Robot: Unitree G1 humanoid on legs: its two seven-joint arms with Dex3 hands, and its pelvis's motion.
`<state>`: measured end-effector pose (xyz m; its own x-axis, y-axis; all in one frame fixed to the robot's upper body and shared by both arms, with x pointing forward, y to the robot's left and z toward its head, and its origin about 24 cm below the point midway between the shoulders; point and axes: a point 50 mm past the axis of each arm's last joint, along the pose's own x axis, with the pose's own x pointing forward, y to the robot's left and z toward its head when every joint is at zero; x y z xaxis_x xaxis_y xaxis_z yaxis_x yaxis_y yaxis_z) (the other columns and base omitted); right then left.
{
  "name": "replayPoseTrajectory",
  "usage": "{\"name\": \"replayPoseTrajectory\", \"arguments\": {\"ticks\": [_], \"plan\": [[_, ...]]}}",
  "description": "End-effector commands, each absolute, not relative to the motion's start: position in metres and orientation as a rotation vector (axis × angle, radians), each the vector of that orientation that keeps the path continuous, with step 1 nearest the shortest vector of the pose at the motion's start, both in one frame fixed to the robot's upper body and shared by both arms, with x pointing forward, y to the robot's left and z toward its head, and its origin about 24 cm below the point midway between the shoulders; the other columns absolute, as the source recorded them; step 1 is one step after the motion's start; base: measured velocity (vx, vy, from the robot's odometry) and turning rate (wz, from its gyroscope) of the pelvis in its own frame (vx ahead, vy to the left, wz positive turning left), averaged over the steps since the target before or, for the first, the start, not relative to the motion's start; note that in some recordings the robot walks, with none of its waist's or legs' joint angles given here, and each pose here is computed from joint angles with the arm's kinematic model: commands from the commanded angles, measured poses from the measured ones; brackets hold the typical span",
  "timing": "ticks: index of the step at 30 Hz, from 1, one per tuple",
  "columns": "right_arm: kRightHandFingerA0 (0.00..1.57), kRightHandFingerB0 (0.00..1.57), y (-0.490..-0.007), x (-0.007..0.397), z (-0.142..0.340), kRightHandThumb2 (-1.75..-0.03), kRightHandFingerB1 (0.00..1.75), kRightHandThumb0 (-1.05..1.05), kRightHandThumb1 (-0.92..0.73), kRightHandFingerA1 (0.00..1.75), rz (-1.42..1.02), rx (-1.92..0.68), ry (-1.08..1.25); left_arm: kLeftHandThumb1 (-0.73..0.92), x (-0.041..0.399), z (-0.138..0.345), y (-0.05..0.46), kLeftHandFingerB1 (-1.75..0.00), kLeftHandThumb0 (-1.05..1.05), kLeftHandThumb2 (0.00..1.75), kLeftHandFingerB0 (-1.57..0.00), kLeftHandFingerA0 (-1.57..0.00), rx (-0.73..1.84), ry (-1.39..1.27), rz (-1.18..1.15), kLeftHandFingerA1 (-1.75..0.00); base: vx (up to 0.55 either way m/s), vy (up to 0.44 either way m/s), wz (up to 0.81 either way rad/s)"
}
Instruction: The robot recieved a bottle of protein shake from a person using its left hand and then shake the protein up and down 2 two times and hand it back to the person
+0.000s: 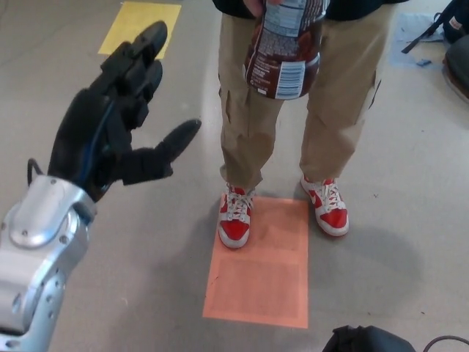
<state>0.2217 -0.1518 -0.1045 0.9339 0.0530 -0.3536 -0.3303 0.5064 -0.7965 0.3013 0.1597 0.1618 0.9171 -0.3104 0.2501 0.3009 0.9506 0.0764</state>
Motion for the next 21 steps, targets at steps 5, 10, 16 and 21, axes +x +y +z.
{"name": "replayPoseTrajectory", "arguments": {"ticks": [5,10,16,21], "plan": [[1.08,0.92,-0.157,0.211,-0.109,-1.18,0.83,-0.48,-0.5,1.02,0.254,-1.076,0.276,0.62,0.307,0.203,0.123,0.0,-0.89,0.62,0.0,0.0,-0.041,0.249,-0.808,-0.03,0.0,0.0,0.0],[1.09,0.93,-0.157,0.208,-0.11,-1.19,0.82,-0.48,-0.5,1.03,0.248,-1.046,0.287,0.64,0.309,0.207,0.108,0.0,-0.88,0.61,0.0,0.0,-0.011,0.293,-0.855,0.0,0.0,0.0,0.0],[1.09,0.92,-0.157,0.202,-0.113,-1.17,0.82,-0.5,-0.5,1.03,0.254,-1.043,0.292,0.53,0.309,0.21,0.092,0.0,-0.87,0.88,0.0,0.0,0.008,0.299,-0.899,-0.1,0.0,0.0,0.0],[1.05,0.96,-0.157,0.201,-0.114,-1.14,0.74,-0.5,-0.51,1.04,0.249,-1.011,0.312,0.56,0.309,0.212,0.083,0.0,-0.8,0.62,0.0,0.0,-0.022,0.315,-0.895,-0.02,0.0,0.0,0.0]]}}
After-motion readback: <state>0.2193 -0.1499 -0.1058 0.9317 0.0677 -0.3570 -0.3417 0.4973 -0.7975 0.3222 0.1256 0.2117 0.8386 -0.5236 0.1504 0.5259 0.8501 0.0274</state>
